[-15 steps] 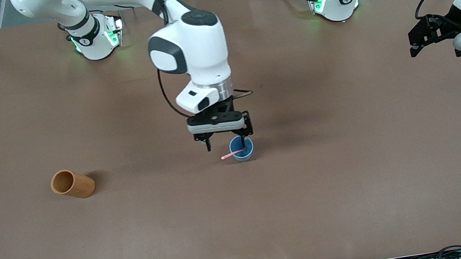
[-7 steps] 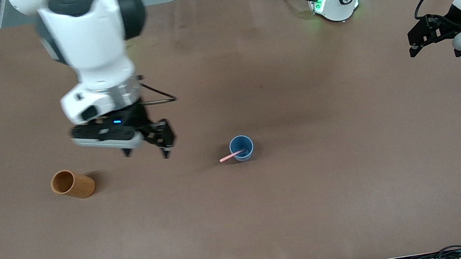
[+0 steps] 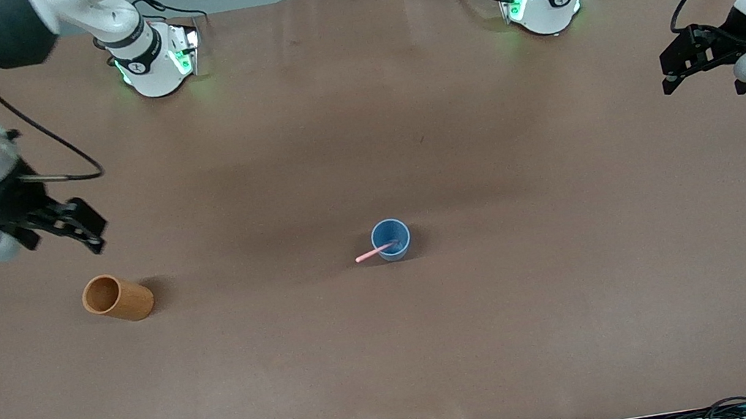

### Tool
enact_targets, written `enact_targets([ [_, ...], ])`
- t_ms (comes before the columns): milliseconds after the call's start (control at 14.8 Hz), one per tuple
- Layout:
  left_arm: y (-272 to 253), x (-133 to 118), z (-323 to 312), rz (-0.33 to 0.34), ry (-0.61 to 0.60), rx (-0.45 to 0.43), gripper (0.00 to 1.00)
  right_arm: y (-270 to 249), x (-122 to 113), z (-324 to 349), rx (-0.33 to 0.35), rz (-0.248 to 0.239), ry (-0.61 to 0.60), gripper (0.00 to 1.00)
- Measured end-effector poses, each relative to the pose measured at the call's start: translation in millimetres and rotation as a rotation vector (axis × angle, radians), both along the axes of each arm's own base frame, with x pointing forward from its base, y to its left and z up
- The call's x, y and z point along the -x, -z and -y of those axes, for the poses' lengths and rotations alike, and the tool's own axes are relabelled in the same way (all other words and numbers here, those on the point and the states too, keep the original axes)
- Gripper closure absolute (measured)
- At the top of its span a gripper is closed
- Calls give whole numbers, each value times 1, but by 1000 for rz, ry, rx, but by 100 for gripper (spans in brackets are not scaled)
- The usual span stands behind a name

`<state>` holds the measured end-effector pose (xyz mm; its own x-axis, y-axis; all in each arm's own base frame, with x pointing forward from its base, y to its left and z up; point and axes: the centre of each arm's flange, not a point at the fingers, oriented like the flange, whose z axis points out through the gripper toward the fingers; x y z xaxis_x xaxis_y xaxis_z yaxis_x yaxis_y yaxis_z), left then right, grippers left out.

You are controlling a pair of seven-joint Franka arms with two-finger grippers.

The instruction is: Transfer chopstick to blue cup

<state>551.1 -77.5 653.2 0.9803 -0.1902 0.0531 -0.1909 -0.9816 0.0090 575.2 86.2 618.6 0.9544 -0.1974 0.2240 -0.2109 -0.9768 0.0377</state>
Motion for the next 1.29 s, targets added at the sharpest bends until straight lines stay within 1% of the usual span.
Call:
enact_targets([
  [136, 0, 0, 0, 0, 0, 1, 0, -5, 28, 38, -10, -33, 9, 0],
  [271, -1, 0, 0, 2, 0, 2, 0, -13, 58, 70, -12, -83, 21, 0],
  [339, -2, 0, 0, 3, 0, 2, 0, -17, 67, 82, -16, -103, 19, 0],
  [542, -2, 0, 0, 4, 0, 2, 0, -43, 81, 105, -20, -113, -15, 0],
  [678, -2, 0, 0, 5, 0, 2, 0, -70, 82, 109, -14, -94, -41, 0],
  [814, -2, 0, 0, 5, 0, 2, 0, -82, 76, 108, -10, -92, -54, 0],
  [1085, -2, 0, 0, 5, 0, 2, 0, -61, 53, 103, -32, -137, -66, 0],
  [1288, -2, 0, 0, 5, 0, 2, 0, -49, 44, 104, -32, -161, -80, 0],
])
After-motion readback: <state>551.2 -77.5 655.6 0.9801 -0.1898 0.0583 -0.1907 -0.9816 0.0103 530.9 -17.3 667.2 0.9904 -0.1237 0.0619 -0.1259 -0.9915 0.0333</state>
